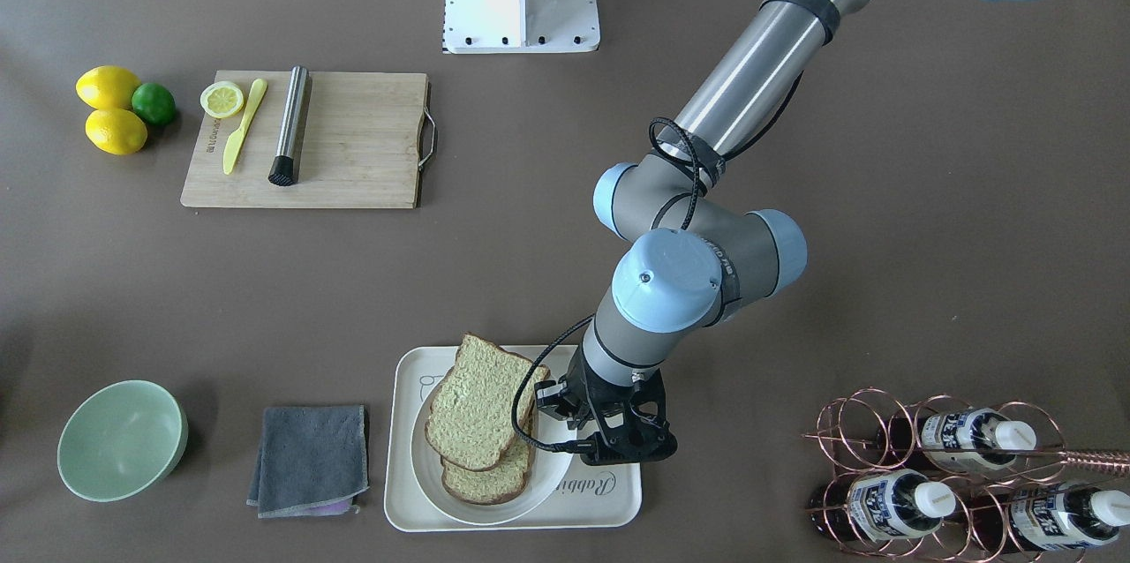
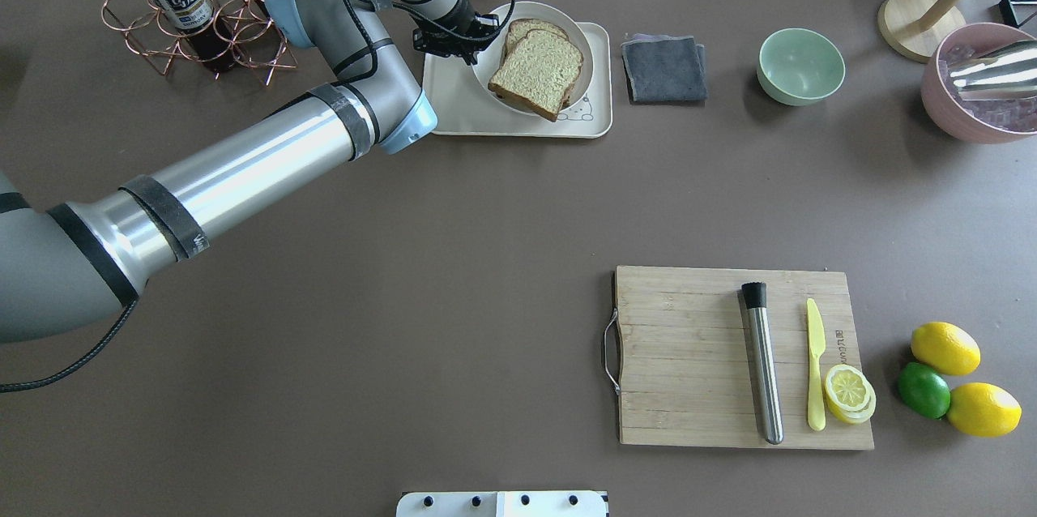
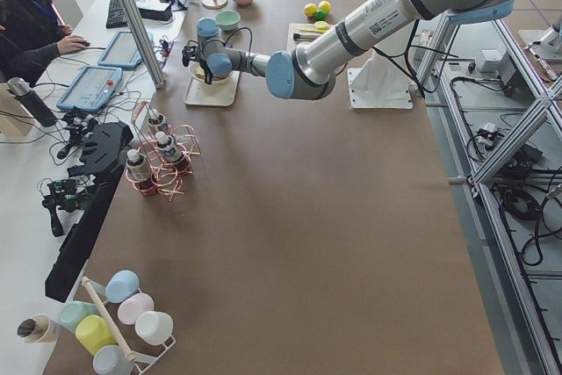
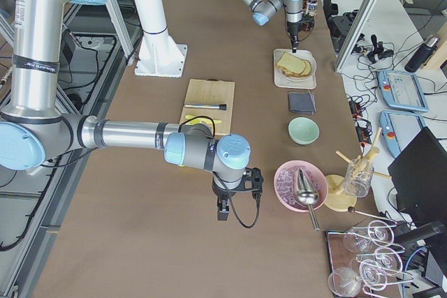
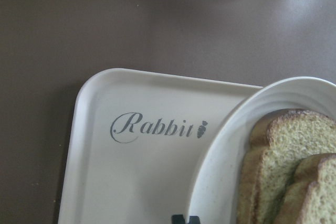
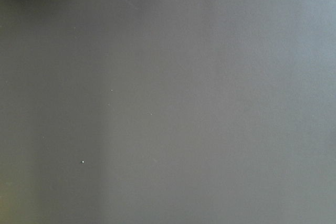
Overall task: Make sandwich and place on tray
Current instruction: 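Carry the plate with the left gripper onto the cream tray, then release the plate and withdraw the left gripper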
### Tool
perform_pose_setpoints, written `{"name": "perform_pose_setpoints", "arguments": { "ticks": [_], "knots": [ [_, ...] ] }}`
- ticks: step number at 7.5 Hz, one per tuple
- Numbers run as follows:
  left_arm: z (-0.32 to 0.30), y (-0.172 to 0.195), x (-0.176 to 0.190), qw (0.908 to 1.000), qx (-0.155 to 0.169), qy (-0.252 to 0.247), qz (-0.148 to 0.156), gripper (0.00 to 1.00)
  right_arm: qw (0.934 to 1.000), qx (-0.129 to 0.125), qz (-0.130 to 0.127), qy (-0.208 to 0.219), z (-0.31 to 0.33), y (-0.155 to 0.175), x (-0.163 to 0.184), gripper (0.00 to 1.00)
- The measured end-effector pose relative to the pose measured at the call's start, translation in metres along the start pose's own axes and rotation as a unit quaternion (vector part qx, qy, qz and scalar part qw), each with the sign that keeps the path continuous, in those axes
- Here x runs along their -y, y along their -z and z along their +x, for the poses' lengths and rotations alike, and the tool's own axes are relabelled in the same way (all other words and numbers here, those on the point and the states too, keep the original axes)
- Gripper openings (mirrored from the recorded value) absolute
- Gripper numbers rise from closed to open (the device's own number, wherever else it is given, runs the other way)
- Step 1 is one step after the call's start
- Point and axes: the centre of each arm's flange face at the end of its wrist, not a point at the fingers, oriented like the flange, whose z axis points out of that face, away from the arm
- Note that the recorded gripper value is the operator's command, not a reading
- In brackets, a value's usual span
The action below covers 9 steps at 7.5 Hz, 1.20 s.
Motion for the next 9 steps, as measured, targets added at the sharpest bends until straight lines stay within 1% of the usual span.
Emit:
{"name": "perform_pose_setpoints", "arguments": {
  "ticks": [1,4,6,7,8,9],
  "knots": [
    [-0.001,-0.001,0.000,1.0000,0.001,0.000,0.001,0.97,1.0000,0.000,0.000,0.000,0.000,0.000,0.001,1.00],
    [-0.009,0.000,0.002,1.0000,0.002,-0.007,0.003,0.98,1.0000,0.000,0.001,0.000,0.000,0.000,0.002,1.00],
    [-0.026,0.010,0.001,0.9998,-0.008,-0.013,0.010,0.98,1.0000,0.000,0.001,0.001,0.000,-0.001,0.002,1.00],
    [-0.040,0.021,-0.005,0.9996,-0.018,-0.018,0.015,0.98,1.0000,0.000,0.002,0.001,0.002,-0.002,0.002,1.00],
    [-0.060,0.037,-0.023,0.9993,-0.025,-0.022,0.017,0.98,1.0000,0.000,0.002,0.001,0.004,-0.004,0.002,1.00],
    [-0.078,0.057,-0.048,0.9992,-0.028,-0.025,0.015,0.98,1.0000,0.000,0.000,0.000,0.006,-0.007,0.001,1.00]
  ]
}}
